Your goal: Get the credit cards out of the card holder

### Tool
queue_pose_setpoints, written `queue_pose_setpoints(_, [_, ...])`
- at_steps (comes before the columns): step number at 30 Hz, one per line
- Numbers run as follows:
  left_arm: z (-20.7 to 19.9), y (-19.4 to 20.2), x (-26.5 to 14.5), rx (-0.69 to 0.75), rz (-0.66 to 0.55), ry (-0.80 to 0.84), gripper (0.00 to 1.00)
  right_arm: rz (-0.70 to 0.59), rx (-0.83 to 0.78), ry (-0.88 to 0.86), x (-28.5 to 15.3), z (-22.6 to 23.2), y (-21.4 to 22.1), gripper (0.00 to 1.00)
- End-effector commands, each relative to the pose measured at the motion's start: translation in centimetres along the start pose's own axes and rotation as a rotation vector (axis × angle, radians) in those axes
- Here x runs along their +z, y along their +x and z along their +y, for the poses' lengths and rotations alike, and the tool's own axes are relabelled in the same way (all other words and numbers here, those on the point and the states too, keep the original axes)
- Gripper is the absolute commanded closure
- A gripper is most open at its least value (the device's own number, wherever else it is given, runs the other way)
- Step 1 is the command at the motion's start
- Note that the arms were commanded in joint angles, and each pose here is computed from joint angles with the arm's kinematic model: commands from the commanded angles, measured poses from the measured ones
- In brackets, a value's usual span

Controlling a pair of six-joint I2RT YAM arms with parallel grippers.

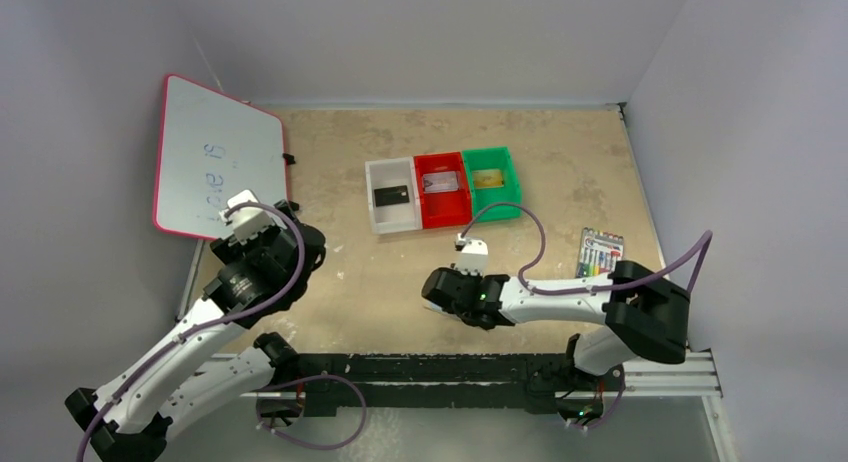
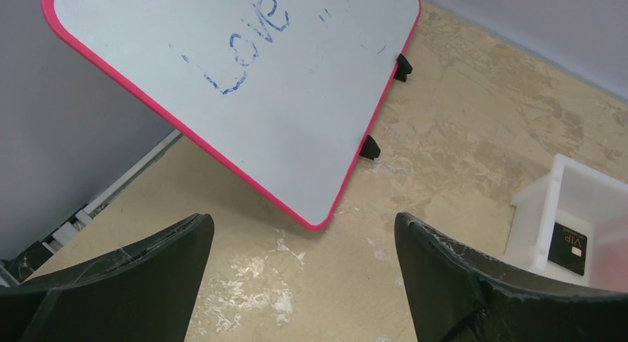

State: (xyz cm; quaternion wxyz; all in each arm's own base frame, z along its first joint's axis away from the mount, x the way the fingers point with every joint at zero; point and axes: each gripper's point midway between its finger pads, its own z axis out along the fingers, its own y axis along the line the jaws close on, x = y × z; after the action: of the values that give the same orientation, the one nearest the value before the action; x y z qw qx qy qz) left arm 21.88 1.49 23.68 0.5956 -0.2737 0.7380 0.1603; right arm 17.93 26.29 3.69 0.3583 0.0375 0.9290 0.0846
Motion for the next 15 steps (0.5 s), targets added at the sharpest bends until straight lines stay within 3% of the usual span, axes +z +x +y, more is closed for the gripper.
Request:
queue_pose_setpoints(1, [-0.4,-1.4,-0.1,-0.032,-0.019,0.001,0.08,-0.021,0.121,0.094,-0.4,-3.4,0.3,0.92])
queue_pose_setpoints(5, [-0.4,-1.3,-0.1,-0.029,-0.017,0.002,0.08,-0.031,0.192,0.103,-1.2,-4.7,0.2,0.87])
queue_pose_setpoints(8, [-0.5,-1.3,-0.1,-0.026,-0.014,0.004,0.08,-0.040,0.170,0.069,-1.6,-4.5,-0.3,0.65])
queue_pose_setpoints(12, [-0.6,-1.2,-0.1,-0.021,-0.012,0.006,0.08,-0.004,0.115,0.043,-1.8,-3.5,-0.1,0.42])
queue_pose_setpoints(15, [-0.6,-1.2,-0.1,-0.021,-0.012,0.007,0.08,0.029,0.091,0.121,-1.1,-4.2,1.0,0.40])
